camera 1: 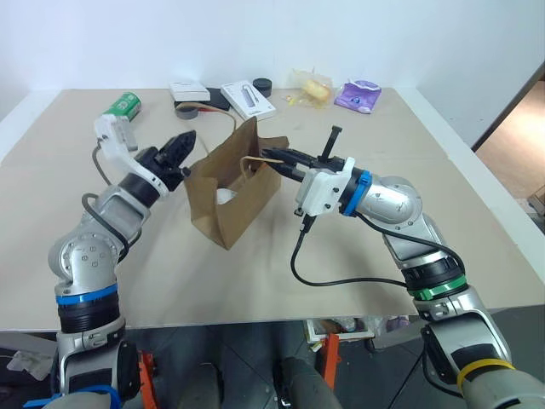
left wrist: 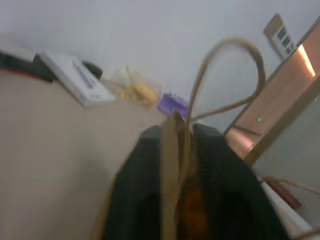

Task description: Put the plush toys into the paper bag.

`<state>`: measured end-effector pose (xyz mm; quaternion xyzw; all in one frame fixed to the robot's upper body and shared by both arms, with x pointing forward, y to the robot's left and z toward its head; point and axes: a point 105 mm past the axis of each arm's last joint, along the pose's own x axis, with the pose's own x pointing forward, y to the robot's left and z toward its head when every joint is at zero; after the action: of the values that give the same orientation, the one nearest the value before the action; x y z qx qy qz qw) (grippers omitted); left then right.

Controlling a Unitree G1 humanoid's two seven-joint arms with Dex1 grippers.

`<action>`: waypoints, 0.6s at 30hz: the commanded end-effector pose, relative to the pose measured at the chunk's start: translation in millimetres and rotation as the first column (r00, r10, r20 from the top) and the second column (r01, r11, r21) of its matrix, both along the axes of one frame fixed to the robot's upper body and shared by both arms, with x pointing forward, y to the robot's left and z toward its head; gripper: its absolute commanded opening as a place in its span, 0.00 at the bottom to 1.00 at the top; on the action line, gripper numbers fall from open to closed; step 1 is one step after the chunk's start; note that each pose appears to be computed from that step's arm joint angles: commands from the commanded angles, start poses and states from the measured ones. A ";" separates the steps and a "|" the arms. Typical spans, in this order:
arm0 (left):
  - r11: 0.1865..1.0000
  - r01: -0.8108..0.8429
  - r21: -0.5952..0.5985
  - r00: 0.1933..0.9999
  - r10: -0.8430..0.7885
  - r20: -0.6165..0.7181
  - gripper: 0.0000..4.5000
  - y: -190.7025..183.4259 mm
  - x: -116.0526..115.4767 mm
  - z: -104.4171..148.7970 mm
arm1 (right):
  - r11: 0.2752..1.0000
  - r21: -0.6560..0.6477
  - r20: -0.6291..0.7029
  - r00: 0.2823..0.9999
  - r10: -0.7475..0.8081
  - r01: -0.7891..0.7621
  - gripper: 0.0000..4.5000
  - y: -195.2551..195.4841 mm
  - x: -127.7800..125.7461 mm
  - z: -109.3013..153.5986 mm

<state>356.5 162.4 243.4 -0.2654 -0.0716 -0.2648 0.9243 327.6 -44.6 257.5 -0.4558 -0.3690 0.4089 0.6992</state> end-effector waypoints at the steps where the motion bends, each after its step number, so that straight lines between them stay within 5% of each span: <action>1: 0.999 0.024 0.029 0.996 -0.026 0.082 0.63 1.8 -14.0 22.8 | 0.998 0.019 -0.042 0.997 0.057 -0.057 0.24 0.3 -13.6 10.1; 4: 0.997 0.064 0.037 0.995 -0.067 0.077 0.96 4.2 -21.2 27.1 | 0.991 0.113 -0.153 0.985 0.083 -0.066 0.59 -4.5 -16.7 16.2; 9: 0.979 0.171 0.115 0.983 -0.177 0.048 1.00 19.2 -41.5 23.2 | 0.972 0.236 -0.507 0.855 0.109 0.016 0.98 -21.7 -9.9 -1.9; 12: 0.945 0.223 0.241 0.971 -0.236 0.027 1.00 24.8 -53.1 12.1 | 0.964 0.247 -0.672 0.734 0.099 0.097 0.89 -30.2 -1.9 -22.9; 18: 0.869 0.252 0.426 0.958 -0.286 0.016 1.00 26.7 -57.0 -5.7 | 0.979 0.192 -0.806 0.580 0.118 0.068 0.28 -15.9 -11.9 -49.9</action>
<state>303.4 194.3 232.4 -0.0971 0.0028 -0.3935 0.9142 326.1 -70.1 199.5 -0.1422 -0.0410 0.5212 0.8405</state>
